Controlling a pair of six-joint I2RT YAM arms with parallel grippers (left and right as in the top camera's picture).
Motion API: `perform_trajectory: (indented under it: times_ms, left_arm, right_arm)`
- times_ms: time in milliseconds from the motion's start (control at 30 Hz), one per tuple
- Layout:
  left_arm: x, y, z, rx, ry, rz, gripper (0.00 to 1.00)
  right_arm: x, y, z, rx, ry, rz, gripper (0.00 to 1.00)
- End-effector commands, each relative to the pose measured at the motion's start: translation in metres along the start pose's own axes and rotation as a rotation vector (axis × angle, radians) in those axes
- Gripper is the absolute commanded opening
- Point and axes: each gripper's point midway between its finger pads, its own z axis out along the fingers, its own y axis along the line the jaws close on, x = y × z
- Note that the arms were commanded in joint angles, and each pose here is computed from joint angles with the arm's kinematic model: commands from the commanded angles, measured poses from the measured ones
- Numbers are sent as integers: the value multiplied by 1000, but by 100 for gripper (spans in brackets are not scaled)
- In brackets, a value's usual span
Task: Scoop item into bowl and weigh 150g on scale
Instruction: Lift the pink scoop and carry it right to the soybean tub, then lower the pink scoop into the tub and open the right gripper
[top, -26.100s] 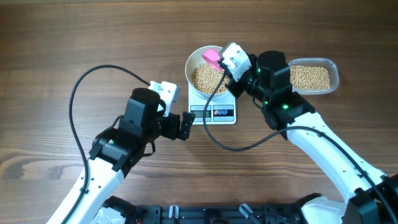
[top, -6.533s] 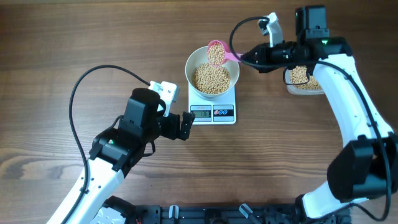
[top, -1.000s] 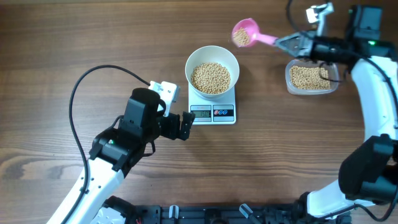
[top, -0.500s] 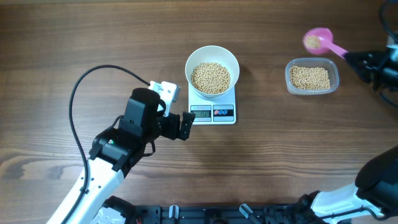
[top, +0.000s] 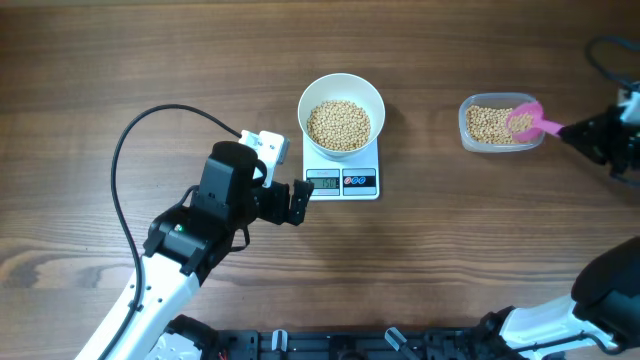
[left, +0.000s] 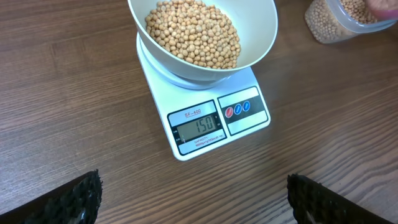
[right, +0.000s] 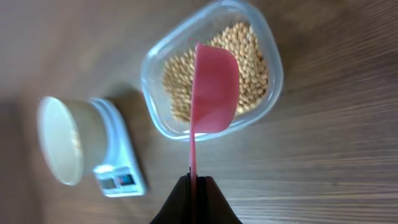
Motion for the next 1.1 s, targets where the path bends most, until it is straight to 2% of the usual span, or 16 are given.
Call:
perform_trajectory:
  times_ms: [0, 167, 400, 567, 767, 833, 867, 967, 1000, 1067]
  left_arm:
    - [-1, -2, -2, 7, -10, 15, 100]
    - [-1, -2, -2, 7, -10, 15, 100]
    - [-1, -2, -2, 7, -10, 15, 100]
    - [-1, -2, -2, 7, -10, 15, 100]
    - [-1, -2, -2, 7, -10, 15, 100]
    - [-1, -2, -2, 7, -10, 15, 100]
    - [-1, -2, -2, 7, -10, 15, 100]
    - [-1, -2, -2, 7, -10, 15, 100]
    - [-1, -2, -2, 7, -10, 15, 100]
    - [-1, -2, -2, 7, -10, 15, 100]
  right_arm:
    - [3, 8, 8, 159, 42, -200, 4]
    - [3, 13, 26, 379, 92, -354, 4]
    - [-8, 30, 37, 623, 70, -537, 4]
    - [-13, 47, 47, 566, 34, -568, 4]
    - [-10, 49, 49, 412, 34, -509, 4]
    - [-9, 47, 48, 344, 32, -471, 15]
    - [-8, 44, 47, 301, 32, -440, 27]
    - [-6, 30, 42, 238, 30, -366, 28]
    - [-7, 27, 39, 228, 26, -346, 33]
    - [-9, 16, 32, 220, 13, -303, 37]
